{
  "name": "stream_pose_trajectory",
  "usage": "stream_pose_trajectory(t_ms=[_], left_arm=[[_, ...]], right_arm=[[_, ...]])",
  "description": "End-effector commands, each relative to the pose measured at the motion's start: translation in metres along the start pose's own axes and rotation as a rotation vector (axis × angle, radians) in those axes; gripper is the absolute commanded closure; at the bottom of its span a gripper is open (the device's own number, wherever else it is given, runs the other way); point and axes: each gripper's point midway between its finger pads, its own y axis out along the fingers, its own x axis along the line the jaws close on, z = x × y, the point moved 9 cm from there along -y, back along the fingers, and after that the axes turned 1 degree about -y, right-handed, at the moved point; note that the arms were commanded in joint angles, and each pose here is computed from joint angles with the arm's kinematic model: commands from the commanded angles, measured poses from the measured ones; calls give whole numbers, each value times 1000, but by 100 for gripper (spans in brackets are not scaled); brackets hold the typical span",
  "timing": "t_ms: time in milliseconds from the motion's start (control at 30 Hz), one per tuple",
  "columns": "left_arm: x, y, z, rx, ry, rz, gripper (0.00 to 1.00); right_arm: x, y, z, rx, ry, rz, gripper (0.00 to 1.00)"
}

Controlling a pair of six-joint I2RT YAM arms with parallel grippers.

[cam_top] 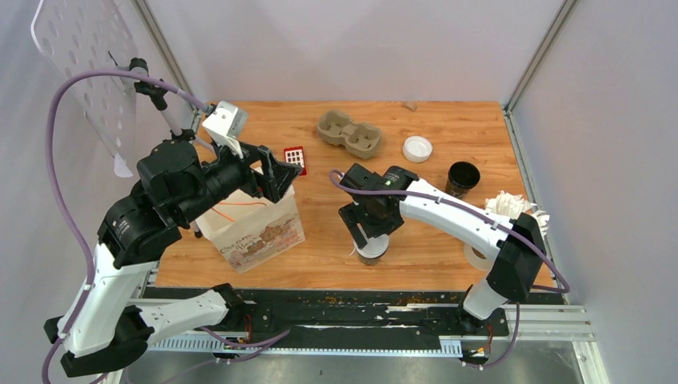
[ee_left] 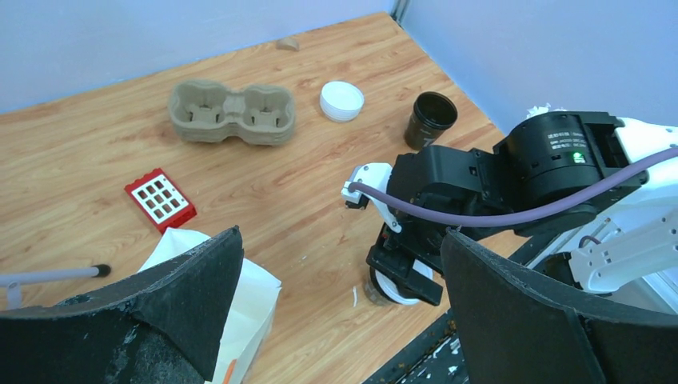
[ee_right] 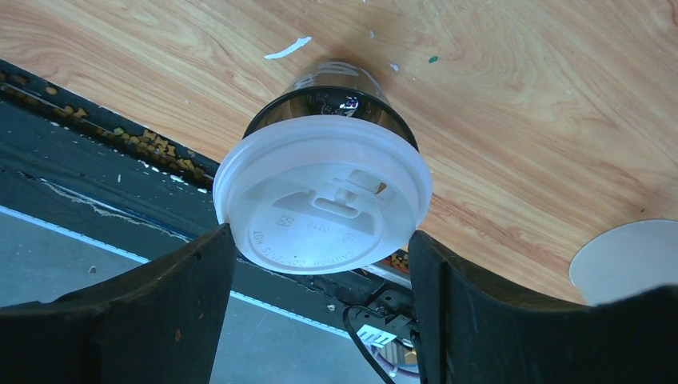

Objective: Pack the takeout coffee

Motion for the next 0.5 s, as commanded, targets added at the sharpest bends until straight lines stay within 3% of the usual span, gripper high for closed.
stream_pose_trajectory(t_ms=[0,467], left_arm=[[1,-4,-7,-54,14,-2,0],[2,-5,-6,-58,12,-1,0]], right_arm=[[0,-4,-7,-9,-23,25,28],[0,19,-9,53,-44,65,22]])
